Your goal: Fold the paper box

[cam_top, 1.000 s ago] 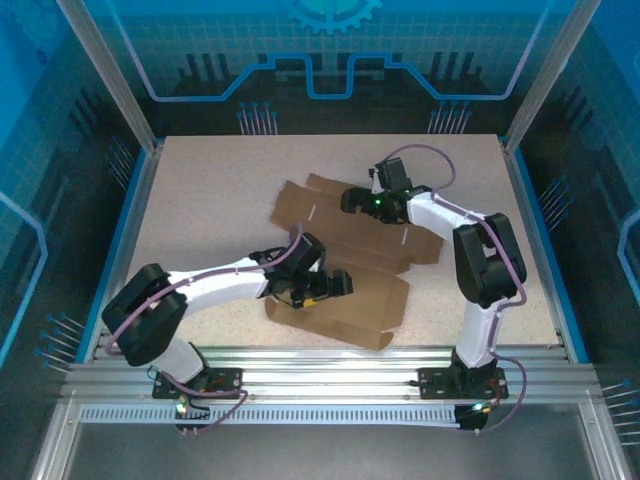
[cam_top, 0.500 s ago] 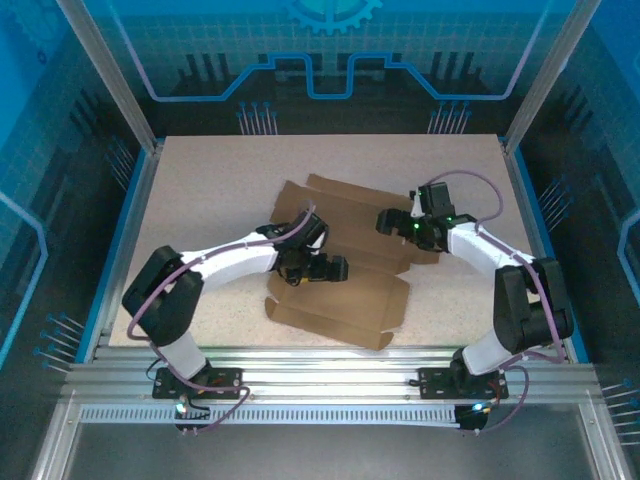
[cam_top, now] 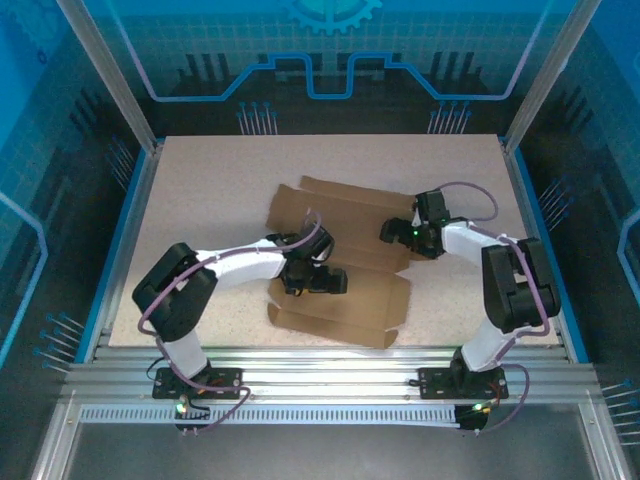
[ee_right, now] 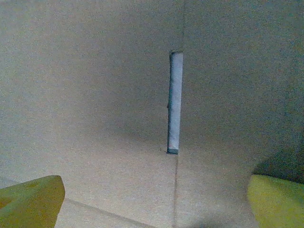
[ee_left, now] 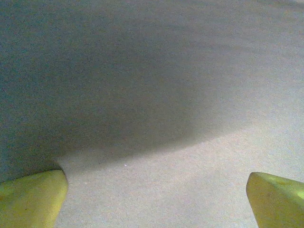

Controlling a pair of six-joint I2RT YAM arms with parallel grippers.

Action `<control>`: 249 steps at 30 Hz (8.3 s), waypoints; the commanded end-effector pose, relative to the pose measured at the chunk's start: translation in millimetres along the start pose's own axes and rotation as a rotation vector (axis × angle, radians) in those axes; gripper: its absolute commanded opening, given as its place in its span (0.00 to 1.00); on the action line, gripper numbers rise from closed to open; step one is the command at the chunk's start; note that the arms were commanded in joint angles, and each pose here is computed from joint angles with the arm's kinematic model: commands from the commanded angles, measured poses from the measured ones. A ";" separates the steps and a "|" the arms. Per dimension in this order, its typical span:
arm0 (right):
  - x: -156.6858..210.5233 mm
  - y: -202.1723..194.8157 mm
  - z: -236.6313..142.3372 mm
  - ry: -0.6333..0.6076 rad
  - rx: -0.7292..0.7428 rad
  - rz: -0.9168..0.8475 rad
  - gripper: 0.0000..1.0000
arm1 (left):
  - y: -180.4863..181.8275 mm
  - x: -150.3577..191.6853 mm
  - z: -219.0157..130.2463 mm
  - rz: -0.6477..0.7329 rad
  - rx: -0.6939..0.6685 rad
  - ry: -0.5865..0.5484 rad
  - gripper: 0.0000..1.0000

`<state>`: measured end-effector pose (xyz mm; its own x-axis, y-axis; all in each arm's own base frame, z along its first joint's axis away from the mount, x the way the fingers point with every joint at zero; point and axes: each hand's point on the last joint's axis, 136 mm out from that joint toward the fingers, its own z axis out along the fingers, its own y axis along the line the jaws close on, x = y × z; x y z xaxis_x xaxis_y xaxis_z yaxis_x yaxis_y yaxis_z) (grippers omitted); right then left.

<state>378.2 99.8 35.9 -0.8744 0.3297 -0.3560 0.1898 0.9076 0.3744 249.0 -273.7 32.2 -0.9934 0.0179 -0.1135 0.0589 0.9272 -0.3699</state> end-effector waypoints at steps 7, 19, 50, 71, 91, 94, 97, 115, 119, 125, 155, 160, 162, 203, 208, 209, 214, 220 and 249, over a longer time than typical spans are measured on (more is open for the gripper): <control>-36.2 54.9 37.6 -0.010 -0.072 -0.080 1.00 | -7.9 18.2 -11.8 -0.136 0.054 -0.039 0.99; -40.0 120.8 -78.3 -0.278 -0.200 -0.377 1.00 | -19.9 -38.4 -105.7 -0.062 0.301 -0.224 0.99; 190.9 174.5 -62.2 0.094 -0.474 -0.547 1.00 | 172.8 -189.6 -117.2 -0.271 -0.076 -0.288 0.89; 207.5 161.8 -29.6 0.157 -0.373 -0.480 1.00 | 213.2 -234.4 -81.3 -0.247 -0.040 -0.172 0.63; 220.1 145.4 -7.7 0.229 -0.335 -0.426 1.00 | 208.7 -226.4 -84.0 -0.186 0.040 -0.020 0.37; 220.7 144.4 -6.9 0.231 -0.334 -0.424 1.00 | 205.9 -229.8 -88.4 -0.158 0.056 -0.030 0.33; 220.8 144.6 -6.7 0.233 -0.335 -0.425 1.00 | 202.5 -234.3 -91.0 -0.142 0.080 -0.035 0.32; 221.7 141.4 -4.8 0.234 -0.324 -0.431 1.00 | 193.2 -247.3 -80.3 -0.165 0.165 0.022 0.25; 222.5 140.1 -4.2 0.237 -0.320 -0.432 1.00 | 195.4 -242.2 -74.8 -0.175 0.163 0.055 0.25; 223.5 138.8 -2.7 0.241 -0.316 -0.431 1.00 | 200.4 -237.7 -71.3 -0.183 0.139 0.081 0.19; 203.3 114.6 -1.5 0.176 -0.194 -0.287 1.00 | 125.5 -203.8 -110.5 0.031 0.055 -0.298 0.00; 202.4 111.1 -1.0 0.166 -0.186 -0.271 1.00 | 124.8 -185.7 -107.2 0.059 0.000 -0.334 0.00; 202.0 109.9 -0.8 0.162 -0.181 -0.267 1.00 | 119.8 -178.9 -107.1 0.082 -0.002 -0.357 0.01; 210.5 94.0 5.6 0.122 -0.117 -0.214 0.99 | 106.4 -30.9 -73.5 0.104 -0.131 -0.368 0.02; 211.0 91.3 6.8 0.118 -0.114 -0.203 0.99 | 117.3 -11.3 -67.1 0.092 -0.191 -0.336 0.02; 211.0 91.1 7.1 0.117 -0.114 -0.201 0.99 | 118.7 -8.1 -66.5 0.084 -0.194 -0.333 0.02; 211.0 88.5 8.0 0.113 -0.104 -0.190 0.99 | 124.7 7.9 -61.7 0.035 -0.222 -0.310 0.03; 211.3 87.3 6.2 0.105 -0.106 -0.184 0.99 | 133.5 24.5 -53.7 0.006 -0.282 -0.276 0.03; 197.2 79.6 -48.0 -0.074 -0.243 -0.192 0.95 | 90.1 26.1 -36.1 0.183 -0.387 -0.321 0.04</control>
<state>211.7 220.5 41.8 -0.8219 0.2873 -0.4919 -0.0091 0.8567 0.5157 294.8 -230.8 116.4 -0.6692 -0.0699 -0.7398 0.1223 0.9716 -0.2025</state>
